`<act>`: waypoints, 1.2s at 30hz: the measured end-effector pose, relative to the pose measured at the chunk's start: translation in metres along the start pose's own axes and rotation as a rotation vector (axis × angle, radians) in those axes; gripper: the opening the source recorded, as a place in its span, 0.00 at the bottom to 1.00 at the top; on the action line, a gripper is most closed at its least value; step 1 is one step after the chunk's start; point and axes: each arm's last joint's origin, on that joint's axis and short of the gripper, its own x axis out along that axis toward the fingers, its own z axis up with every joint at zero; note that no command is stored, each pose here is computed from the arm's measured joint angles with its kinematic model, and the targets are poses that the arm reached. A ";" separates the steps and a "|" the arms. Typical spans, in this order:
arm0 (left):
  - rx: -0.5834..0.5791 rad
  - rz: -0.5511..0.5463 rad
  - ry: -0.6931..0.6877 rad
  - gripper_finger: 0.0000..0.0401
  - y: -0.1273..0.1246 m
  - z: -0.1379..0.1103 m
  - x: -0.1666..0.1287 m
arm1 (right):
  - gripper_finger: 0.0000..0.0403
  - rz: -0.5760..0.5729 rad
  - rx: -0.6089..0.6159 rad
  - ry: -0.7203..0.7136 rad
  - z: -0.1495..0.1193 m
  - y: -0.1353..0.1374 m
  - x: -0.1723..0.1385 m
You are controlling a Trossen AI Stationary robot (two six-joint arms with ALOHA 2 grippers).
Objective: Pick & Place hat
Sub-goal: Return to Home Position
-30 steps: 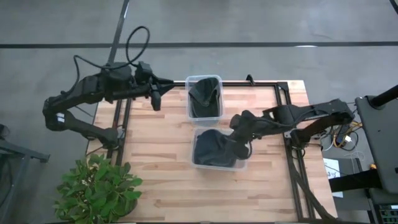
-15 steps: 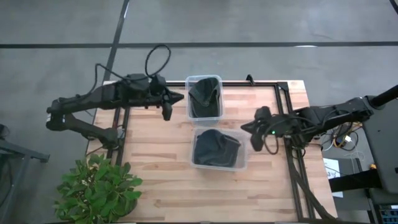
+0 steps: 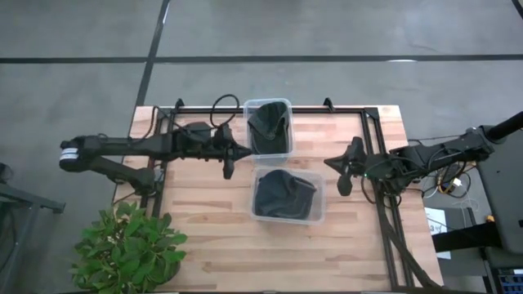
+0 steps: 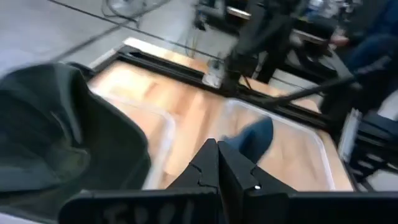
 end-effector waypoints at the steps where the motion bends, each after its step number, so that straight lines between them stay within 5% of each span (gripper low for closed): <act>1: 0.001 -0.015 0.008 0.00 0.001 -0.005 0.001 | 0.02 0.006 -0.008 0.010 -0.004 -0.001 0.001; 7: 0.049 -0.006 0.049 0.00 0.007 -0.024 -0.006 | 0.02 0.105 -0.062 0.008 -0.022 -0.005 0.005; 19: 0.010 -0.046 -0.100 0.00 0.012 -0.045 -0.039 | 0.02 0.243 -0.117 -0.239 -0.034 -0.014 -0.001; 28: -0.044 -0.120 -0.276 0.00 0.022 -0.083 -0.067 | 0.02 0.275 -0.116 -0.273 -0.051 -0.026 -0.007; 36: 0.047 -0.156 -0.271 0.00 0.030 -0.120 -0.080 | 0.02 0.223 -0.131 -0.221 -0.078 -0.035 0.001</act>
